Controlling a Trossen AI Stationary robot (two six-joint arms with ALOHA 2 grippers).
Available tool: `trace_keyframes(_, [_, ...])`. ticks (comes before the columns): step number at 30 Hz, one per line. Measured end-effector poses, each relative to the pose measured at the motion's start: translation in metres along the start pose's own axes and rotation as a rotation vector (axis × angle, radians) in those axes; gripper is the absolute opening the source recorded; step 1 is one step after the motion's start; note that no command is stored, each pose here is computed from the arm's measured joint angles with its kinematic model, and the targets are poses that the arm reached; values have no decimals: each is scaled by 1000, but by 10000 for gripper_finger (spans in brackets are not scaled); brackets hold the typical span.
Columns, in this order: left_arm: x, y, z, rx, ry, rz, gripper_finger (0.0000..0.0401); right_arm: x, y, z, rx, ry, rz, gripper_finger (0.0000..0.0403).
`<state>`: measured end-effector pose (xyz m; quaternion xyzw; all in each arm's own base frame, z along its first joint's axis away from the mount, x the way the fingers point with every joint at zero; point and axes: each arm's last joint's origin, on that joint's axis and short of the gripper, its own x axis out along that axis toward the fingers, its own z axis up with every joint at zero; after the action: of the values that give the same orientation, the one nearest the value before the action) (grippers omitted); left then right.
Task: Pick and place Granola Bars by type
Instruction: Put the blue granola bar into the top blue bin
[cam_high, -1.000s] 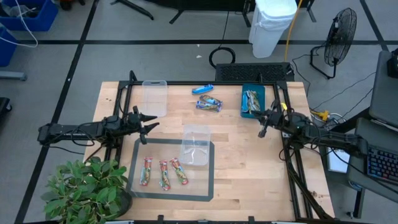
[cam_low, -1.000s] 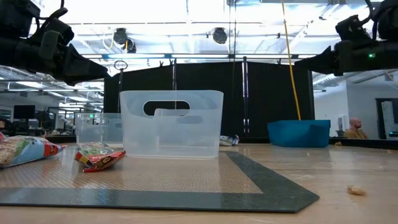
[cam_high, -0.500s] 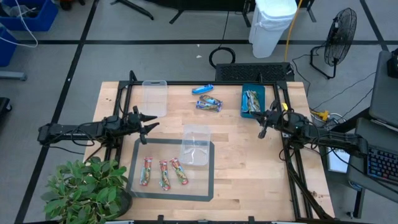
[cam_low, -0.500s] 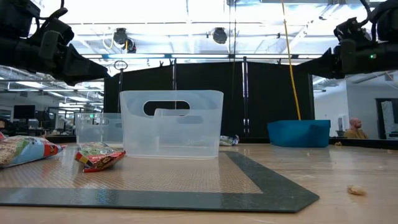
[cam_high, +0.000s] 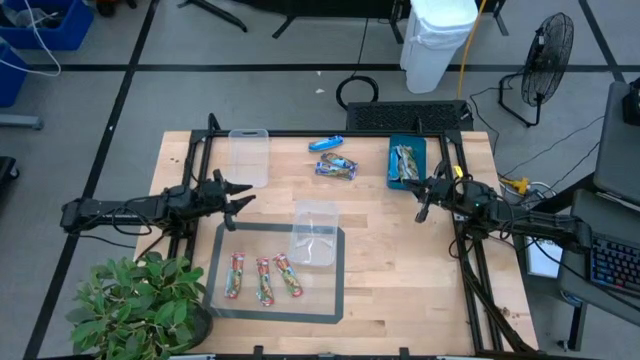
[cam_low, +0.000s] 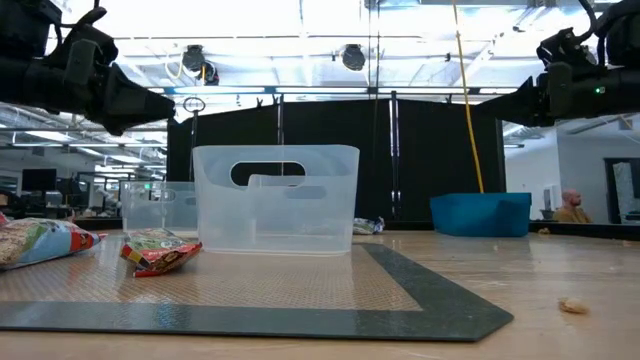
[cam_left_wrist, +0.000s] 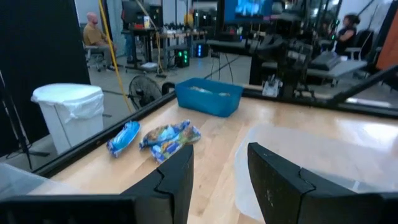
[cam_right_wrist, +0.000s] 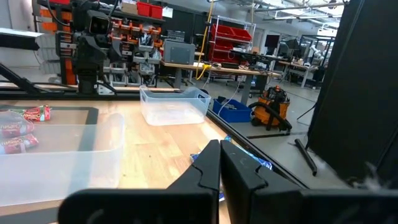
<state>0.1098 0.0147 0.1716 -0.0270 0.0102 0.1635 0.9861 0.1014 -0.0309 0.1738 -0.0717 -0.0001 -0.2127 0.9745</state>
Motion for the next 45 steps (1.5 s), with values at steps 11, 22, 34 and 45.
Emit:
trace_keyframes(11, [0, 1, 4, -48, -40, 22, 157, 0, 0, 0, 0, 0, 0, 2])
trace_keyframes(22, [4, 7, 55, -126, -115, 192, 157, 0, 0, 0, 0, 0, 0, 4])
trace_keyframes(34, [137, 38, 130, 122, 348, 413, 157, 0, 0, 0, 2, 0, 0, 4])
trace_keyframes(45, [256, 102, 87, 64, 698, 318, 157, 0, 0, 0, 3, 0, -1, 4])
